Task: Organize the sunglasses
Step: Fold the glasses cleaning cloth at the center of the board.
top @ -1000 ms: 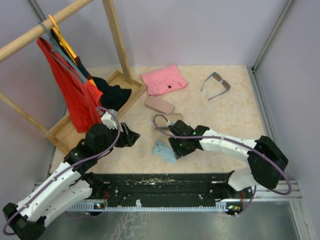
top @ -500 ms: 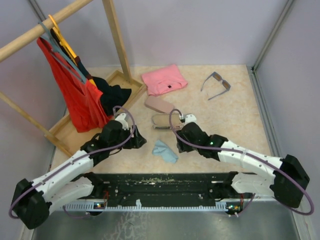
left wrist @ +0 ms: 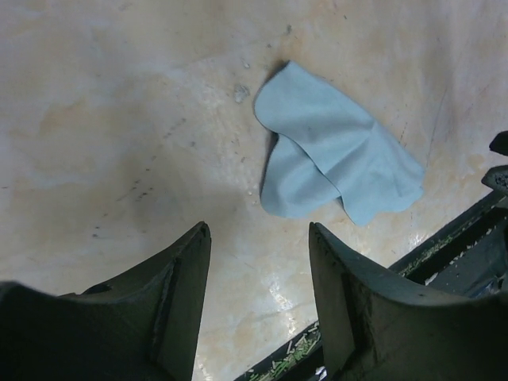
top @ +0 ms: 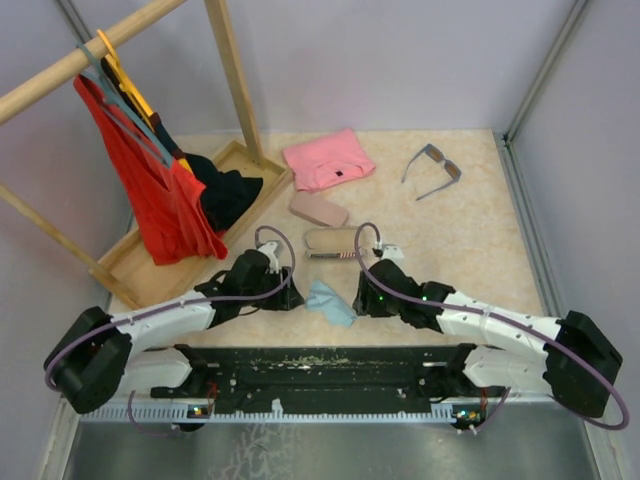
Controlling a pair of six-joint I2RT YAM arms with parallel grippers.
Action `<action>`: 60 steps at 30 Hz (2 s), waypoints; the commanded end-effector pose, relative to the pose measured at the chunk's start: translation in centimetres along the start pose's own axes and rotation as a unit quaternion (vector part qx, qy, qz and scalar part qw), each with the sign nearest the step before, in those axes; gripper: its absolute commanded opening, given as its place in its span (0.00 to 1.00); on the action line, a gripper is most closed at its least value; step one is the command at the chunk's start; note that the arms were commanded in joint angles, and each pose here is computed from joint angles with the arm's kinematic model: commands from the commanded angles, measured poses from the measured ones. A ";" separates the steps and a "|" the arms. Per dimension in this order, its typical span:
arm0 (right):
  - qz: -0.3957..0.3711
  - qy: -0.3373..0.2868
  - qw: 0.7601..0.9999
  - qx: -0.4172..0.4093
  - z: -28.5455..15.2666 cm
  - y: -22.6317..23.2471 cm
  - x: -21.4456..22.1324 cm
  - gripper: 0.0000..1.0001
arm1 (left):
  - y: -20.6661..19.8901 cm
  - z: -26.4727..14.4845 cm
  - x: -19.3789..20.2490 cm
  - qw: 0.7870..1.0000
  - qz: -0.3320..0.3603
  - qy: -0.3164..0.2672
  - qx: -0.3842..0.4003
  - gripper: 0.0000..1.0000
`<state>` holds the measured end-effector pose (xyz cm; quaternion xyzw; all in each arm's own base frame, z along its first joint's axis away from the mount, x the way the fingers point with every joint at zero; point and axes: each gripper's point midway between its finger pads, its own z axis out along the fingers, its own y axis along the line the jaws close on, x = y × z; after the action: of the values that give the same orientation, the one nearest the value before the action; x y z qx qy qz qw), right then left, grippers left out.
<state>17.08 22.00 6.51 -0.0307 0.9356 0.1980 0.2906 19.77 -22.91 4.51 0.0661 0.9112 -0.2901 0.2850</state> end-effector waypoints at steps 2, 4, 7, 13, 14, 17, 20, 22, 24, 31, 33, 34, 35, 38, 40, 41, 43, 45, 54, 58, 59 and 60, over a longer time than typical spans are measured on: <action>0.081 -0.030 0.996 -0.030 -0.5 0.6 -0.1 0.47 | -1.6 1.2 1.2 1.000 0.025 -0.002 0.002 0.59; 0.087 -0.012 0.995 -0.053 -0.4 1.4 0.6 0.46 | -1.8 1.8 1.9 0.999 0.032 0.005 -0.007 0.59; 0.098 0.009 0.994 -0.050 0.0 1.5 1.9 0.46 | -1.5 2.6 2.7 0.999 0.033 0.012 -0.020 0.58; 0.137 0.021 0.987 -0.079 0.7 2.2 3.0 0.47 | -0.4 3.7 3.5 0.998 0.034 0.021 -0.052 0.56; 0.144 0.025 0.986 -0.084 0.8 2.4 3.3 0.47 | -0.3 3.8 3.6 0.998 0.035 0.023 -0.055 0.55; 0.160 0.035 0.982 -0.088 1.2 2.3 4.0 0.47 | 0.4 4.0 4.1 0.997 0.037 0.028 -0.069 0.52; 0.177 0.036 0.978 -0.101 1.5 2.5 4.3 0.44 | 0.8 4.3 4.6 0.996 0.041 0.032 -0.071 0.46; 0.187 0.034 0.975 -0.111 1.8 2.7 4.4 0.42 | 0.9 4.5 5.0 0.996 0.045 0.036 -0.070 0.41; 0.194 0.028 0.974 -0.113 2.1 2.8 4.2 0.38 | 0.7 4.7 5.2 0.996 0.051 0.039 -0.067 0.35; 0.202 -0.014 0.976 -0.079 3.0 1.5 2.9 0.16 | 0.2 4.9 5.9 0.995 0.063 0.047 -0.061 0.08; 0.195 -0.020 0.978 -0.068 3.2 1.0 2.6 0.09 | 0.2 4.7 6.2 0.995 0.065 0.050 -0.061 0.00; 0.191 -0.021 0.979 -0.063 3.3 0.7 2.5 0.05 | 0.1 4.5 6.4 0.995 0.066 0.050 -0.060 0.00; 0.186 -0.023 0.980 -0.061 3.3 0.6 2.2 0.03 | 0.0 4.3 6.6 0.995 0.064 0.051 -0.060 0.00; 0.164 -0.028 0.985 -0.036 3.3 -0.4 1.6 0.00 | -0.2 3.5 7.3 0.995 0.058 0.053 -0.064 0.00; 0.147 -0.032 0.988 -0.028 3.3 -0.8 1.1 0.00 | -0.4 3.0 7.7 0.995 0.051 0.052 -0.065 0.00; 0.138 -0.029 0.990 -0.027 3.3 -1.0 0.9 0.00 | -0.5 2.7 7.9 0.995 0.048 0.051 -0.064 0.00; 0.119 -0.026 0.992 -0.022 3.2 -1.2 0.6 0.00 | -0.7 2.2 8.2 0.996 0.037 0.049 -0.060 0.02; 0.094 -0.023 0.995 -0.019 3.0 -1.2 0.2 0.05 | -0.8 1.8 8.1 0.997 0.031 0.044 -0.059 0.10; -0.046 -0.055 0.997 -0.040 0.1 -0.9 -2.0 0.38 | -0.1 0.1 5.0 0.993 0.040 -0.010 -0.106 0.41; -0.126 -0.052 0.989 -0.064 -1.3 0.9 -2.1 0.40 | 0.9 -0.8 4.4 0.990 0.036 -0.022 -0.134 0.42; -0.150 -0.045 0.986 -0.063 -1.4 1.3 -1.6 0.40 | 1.2 -1.0 4.4 0.989 0.034 -0.026 -0.138 0.42; -0.171 -0.037 0.983 -0.062 -1.5 1.8 -1.2 0.41 | 1.3 -1.2 4.3 0.989 0.032 -0.031 -0.140 0.42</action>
<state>17.45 20.96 6.32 -0.0989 0.9144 0.2127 0.3298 15.92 -23.72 2.41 0.0601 0.9247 -0.1993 0.3188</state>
